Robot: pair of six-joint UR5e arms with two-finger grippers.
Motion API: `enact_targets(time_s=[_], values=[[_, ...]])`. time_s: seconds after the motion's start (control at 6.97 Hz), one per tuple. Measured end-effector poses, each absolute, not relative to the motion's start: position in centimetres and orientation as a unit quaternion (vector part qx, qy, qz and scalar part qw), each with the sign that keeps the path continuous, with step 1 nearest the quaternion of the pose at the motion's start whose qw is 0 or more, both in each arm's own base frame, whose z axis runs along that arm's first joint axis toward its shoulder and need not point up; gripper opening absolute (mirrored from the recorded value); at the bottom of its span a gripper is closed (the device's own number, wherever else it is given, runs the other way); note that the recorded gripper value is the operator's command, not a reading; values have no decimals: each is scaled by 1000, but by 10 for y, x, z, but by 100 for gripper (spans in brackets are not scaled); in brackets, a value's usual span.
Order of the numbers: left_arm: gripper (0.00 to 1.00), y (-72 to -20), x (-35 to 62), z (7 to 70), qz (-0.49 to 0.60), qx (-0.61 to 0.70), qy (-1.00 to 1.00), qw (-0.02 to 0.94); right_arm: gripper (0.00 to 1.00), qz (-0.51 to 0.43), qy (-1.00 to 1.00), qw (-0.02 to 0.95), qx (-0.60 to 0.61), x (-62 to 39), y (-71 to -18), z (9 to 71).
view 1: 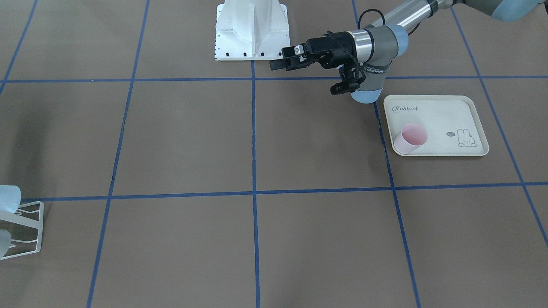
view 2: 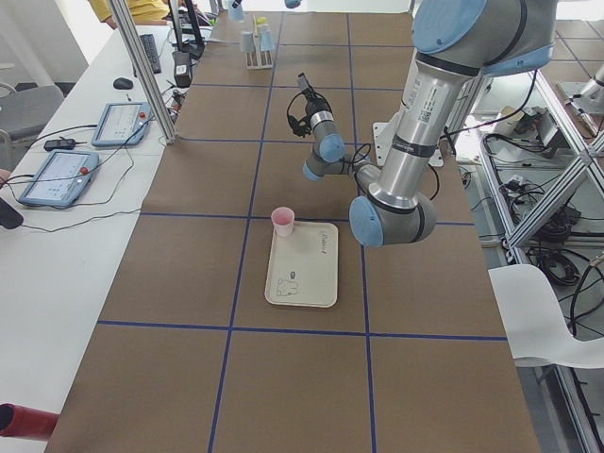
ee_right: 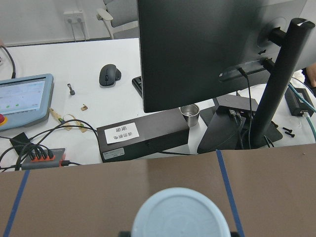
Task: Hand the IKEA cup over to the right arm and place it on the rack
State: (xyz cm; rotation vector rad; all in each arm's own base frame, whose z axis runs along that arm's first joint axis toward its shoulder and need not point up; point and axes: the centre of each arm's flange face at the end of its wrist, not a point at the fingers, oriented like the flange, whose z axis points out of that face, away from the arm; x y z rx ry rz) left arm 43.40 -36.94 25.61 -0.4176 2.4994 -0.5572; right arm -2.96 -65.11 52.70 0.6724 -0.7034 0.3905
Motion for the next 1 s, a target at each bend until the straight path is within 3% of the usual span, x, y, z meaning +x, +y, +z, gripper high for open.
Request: enact_targets(time_s=[1.0], values=[[94,-365,439,257,-215,-158,927,265,0,177,-335,876,299,-45,-640,552]])
